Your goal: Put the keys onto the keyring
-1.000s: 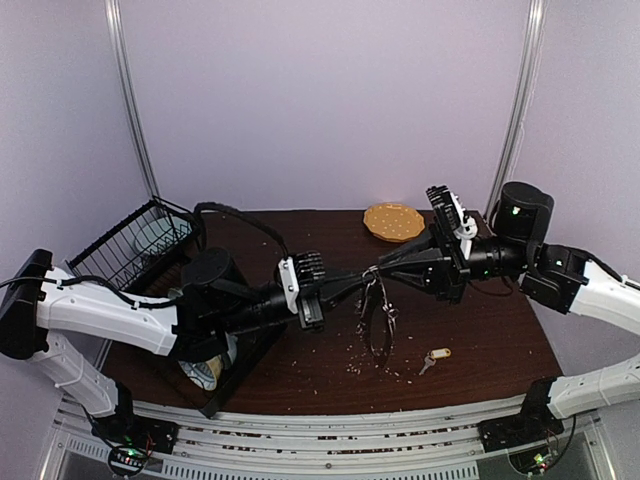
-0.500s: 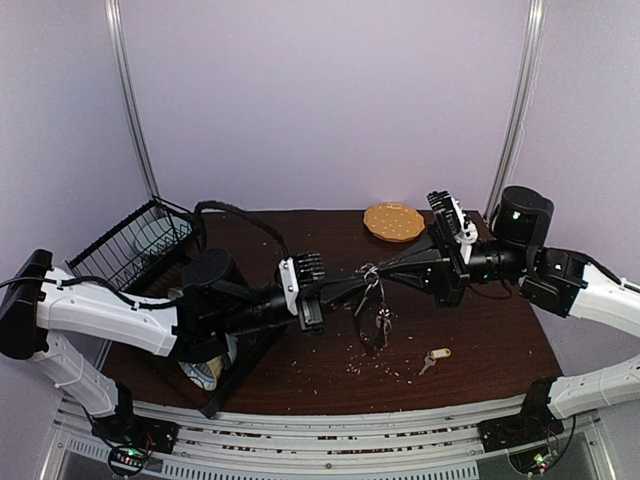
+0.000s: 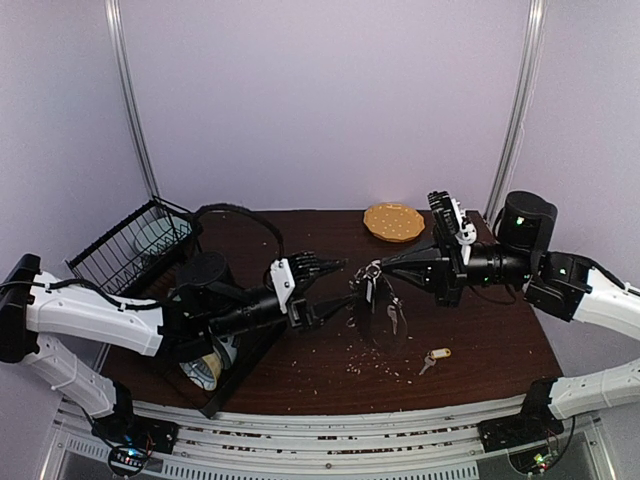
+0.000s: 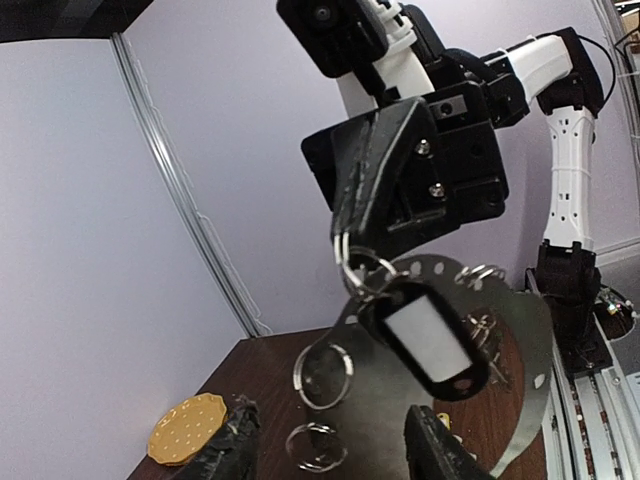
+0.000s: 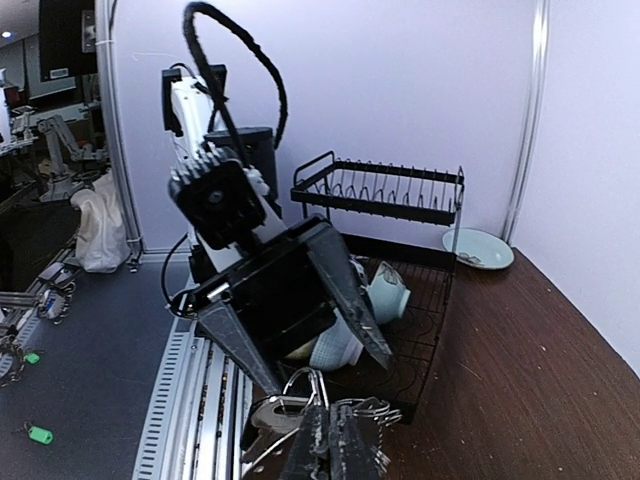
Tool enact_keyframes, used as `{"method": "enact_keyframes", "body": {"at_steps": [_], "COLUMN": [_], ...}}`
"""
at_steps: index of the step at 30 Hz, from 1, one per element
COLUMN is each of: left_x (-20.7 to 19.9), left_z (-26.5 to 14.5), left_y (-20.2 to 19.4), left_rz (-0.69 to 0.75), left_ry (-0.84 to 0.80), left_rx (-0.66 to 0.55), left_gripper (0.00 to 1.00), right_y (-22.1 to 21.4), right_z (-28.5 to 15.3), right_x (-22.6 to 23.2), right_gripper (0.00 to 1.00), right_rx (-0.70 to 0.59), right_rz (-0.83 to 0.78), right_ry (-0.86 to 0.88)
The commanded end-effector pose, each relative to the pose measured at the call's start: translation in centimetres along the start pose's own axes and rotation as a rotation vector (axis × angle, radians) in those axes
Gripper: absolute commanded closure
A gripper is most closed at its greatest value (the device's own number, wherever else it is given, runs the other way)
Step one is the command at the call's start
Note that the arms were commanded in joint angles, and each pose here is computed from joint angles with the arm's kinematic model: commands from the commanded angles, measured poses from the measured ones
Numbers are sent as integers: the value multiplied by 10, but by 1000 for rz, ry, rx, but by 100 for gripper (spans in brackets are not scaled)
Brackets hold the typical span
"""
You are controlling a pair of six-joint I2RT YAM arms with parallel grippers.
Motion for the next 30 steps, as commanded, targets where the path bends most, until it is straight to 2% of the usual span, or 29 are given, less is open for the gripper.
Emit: {"method": "enact_keyframes", "body": {"at_steps": [1,3,6,8,10,16,21,22,30], "left_x": [1,0,2,8,17,17,15,15,10], "left_z": [2,3,13,21,28,35,36,36,35], "left_y": [26,27,28,26,24,19,17,16,-1], "left_rz": [-28,-52,-91,-115,-143,-148,-146,-144,-161], "left_ry": [-56,-59,-47,9,81,98,90,84,83], "left_rx": [-54,-67,-72,-55,-44,-41,-41,-39,7], "left_gripper": [56,57,51,47,48,60,87,89,92], "right_y": [12,13,10,10,10,12,13,14,29], "right_z": [-1,0,2,2,3,1,-1,-1,-11], "right_x": [-13,-14,-17,-18,-19,-20,-19,-19,-16], "right_gripper": [100,100,100,100,100,100,100,100,100], "right_rx": [-16,-20,-11,-12,-16,-23,-27,-29,-112], "right_rz": [3,8,17,21,24,20,19,18,5], "right_ry": [-101,-104,-116,-119,-127,-143,-143,-143,-160]}}
Point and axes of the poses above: each gripper's point midway between its finger pads, its own z axis out along the fingers, its own x axis along the line the jaws close on, y = z × x, the point moved 5 cm from there along -z, back along the fingers, and after that the axes turned 4 degrees about -z, right-handed, at the moved point
